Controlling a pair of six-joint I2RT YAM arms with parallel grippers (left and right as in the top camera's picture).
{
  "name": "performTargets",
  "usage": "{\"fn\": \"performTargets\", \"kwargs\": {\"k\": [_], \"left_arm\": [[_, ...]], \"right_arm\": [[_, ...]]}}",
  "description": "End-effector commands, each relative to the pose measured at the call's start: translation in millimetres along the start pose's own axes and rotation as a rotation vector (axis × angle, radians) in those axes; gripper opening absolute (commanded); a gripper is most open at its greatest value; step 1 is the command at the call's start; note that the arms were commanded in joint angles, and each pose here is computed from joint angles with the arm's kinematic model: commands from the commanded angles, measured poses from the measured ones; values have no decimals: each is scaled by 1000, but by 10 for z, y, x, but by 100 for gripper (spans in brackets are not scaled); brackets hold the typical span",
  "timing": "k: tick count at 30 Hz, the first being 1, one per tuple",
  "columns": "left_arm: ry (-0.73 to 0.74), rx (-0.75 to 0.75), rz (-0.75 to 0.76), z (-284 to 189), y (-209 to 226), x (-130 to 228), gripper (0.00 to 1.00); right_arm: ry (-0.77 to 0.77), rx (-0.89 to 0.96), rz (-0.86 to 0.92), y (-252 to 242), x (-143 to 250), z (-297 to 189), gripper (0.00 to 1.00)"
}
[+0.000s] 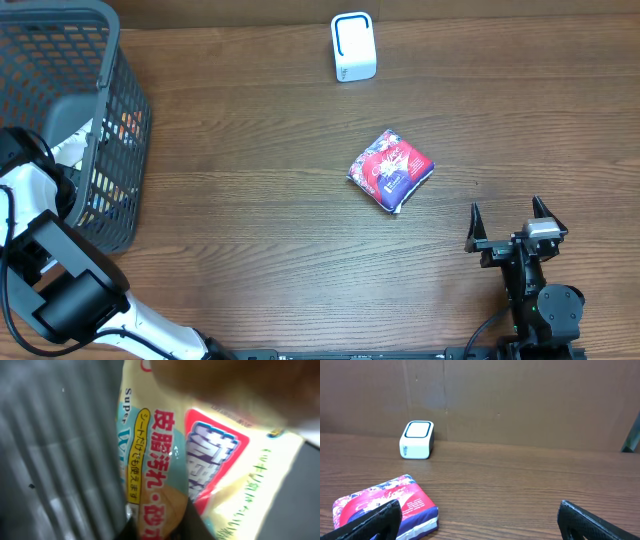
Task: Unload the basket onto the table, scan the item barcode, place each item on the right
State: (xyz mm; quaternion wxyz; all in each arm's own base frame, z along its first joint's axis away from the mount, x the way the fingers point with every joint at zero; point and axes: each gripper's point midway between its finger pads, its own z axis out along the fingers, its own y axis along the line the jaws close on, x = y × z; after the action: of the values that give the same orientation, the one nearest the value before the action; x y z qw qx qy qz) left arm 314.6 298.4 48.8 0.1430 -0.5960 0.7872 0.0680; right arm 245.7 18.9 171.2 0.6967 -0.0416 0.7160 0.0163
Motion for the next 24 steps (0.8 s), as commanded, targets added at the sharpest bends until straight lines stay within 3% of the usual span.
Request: {"fn": "performTargets", "kwargs": {"k": [1,6,13,23,24], "left_arm": [[96,-34,61,87,78,256,4],[56,65,54,-576,-187,-100,4],[-139,321,101,-1819,-573,-564,4],[-377,532,115,-3048,-576,-611,4],[-388,503,106,-3049,-517,-620,11]], "right_arm": [[-4,7,-4,-15,16,1,100],[-5,7,-4,-15,15,1,100],[-5,7,-4,-16,15,1,100],[-5,7,-4,-15,15,1,100],[-4,7,-4,-16,16,1,100]]}}
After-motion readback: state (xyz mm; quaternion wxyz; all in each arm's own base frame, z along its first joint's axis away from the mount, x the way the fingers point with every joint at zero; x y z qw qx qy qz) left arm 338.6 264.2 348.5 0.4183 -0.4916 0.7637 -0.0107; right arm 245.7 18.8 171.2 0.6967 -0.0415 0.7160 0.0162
